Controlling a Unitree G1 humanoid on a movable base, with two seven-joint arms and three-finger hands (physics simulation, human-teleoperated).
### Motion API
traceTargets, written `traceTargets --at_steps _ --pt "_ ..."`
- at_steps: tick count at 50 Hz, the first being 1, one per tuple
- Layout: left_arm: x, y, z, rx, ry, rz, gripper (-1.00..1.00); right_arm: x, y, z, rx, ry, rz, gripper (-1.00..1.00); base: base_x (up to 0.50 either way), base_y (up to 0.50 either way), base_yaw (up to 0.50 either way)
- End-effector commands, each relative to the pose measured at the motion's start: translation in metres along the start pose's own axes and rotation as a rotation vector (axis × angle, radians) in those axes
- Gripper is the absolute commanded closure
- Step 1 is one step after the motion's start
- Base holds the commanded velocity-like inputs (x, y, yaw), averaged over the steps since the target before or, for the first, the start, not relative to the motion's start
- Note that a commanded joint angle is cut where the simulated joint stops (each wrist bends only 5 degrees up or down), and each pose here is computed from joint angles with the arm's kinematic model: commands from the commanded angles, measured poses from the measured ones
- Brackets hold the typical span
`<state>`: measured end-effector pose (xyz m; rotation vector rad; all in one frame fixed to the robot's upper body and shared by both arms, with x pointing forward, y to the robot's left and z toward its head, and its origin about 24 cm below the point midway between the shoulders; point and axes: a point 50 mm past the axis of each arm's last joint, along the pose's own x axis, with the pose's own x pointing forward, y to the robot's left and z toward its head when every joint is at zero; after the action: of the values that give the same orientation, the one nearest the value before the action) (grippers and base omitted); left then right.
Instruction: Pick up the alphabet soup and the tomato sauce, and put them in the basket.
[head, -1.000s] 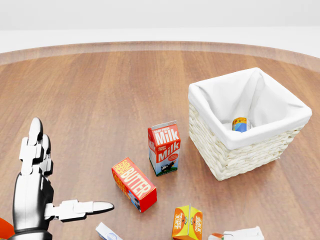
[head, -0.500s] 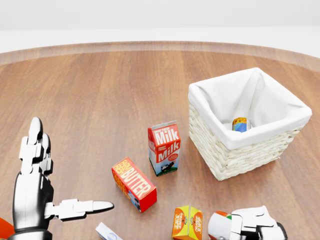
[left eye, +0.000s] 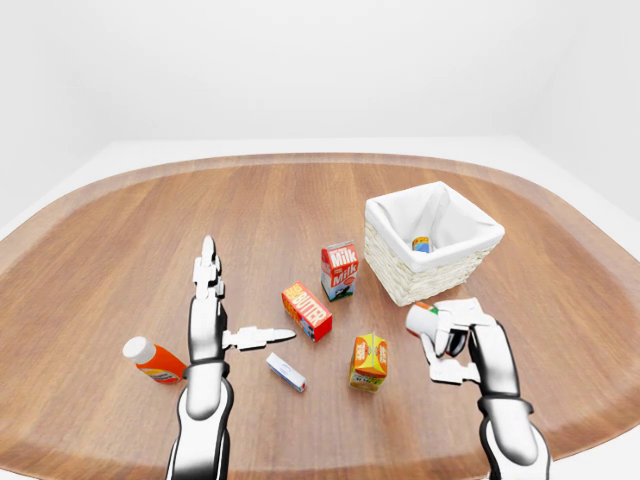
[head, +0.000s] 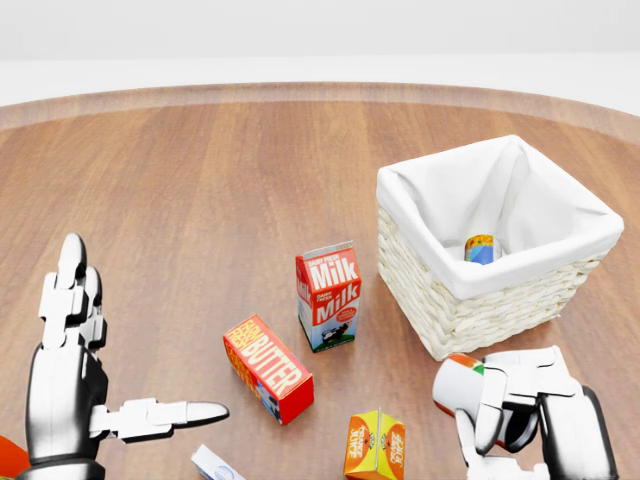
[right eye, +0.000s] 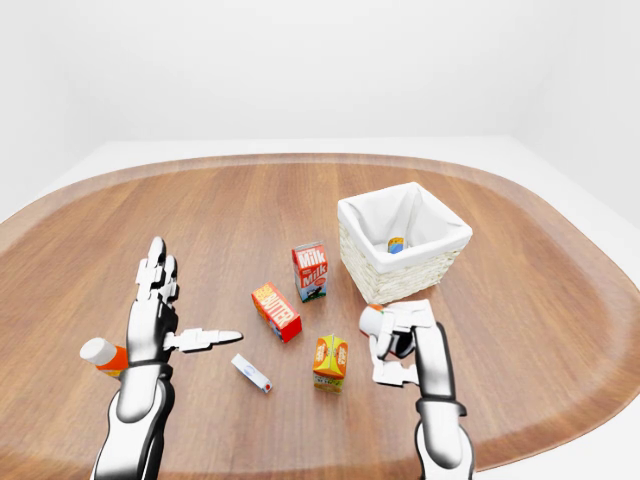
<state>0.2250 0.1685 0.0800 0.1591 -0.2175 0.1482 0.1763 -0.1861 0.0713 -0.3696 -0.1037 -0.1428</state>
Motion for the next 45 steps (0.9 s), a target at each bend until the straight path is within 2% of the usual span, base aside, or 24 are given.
traceTargets --at_steps 1,10,13,23,32,41,45 --pt "0.0 0.0 0.0 0.002 0.0 0.003 -1.0 0.015 -0.009 0.028 -0.026 -0.14 -0.061 1.0 0.0 0.0 0.0" --pt "0.001 0.001 0.0 0.002 0.0 0.003 -1.0 0.031 -0.009 0.045 -0.065 -0.238 -0.078 1.0 0.0 0.0 0.0" --pt "0.001 0.001 0.0 0.001 -0.002 0.004 -1.0 0.039 -0.01 0.045 -0.146 -0.244 -0.129 1.0 0.0 0.0 0.0" --pt "0.002 0.001 0.002 -0.002 -0.011 0.005 -1.0 0.058 -0.004 0.058 -0.184 -0.322 -0.125 1.0 0.0 0.0 0.0" --pt "0.002 0.001 0.0 -0.002 -0.002 0.005 -1.0 0.073 -0.008 0.06 -0.293 -0.346 -0.196 1.0 0.0 0.0 0.0" --pt "0.002 0.001 0.0 -0.002 -0.004 0.004 -1.0 0.085 -0.008 0.063 -0.327 -0.364 -0.21 1.0 0.0 0.0 0.0" --pt "0.001 0.0 0.001 -0.001 -0.004 0.002 -1.0 0.09 -0.009 0.063 -0.386 -0.371 -0.248 1.0 0.0 0.0 0.0"
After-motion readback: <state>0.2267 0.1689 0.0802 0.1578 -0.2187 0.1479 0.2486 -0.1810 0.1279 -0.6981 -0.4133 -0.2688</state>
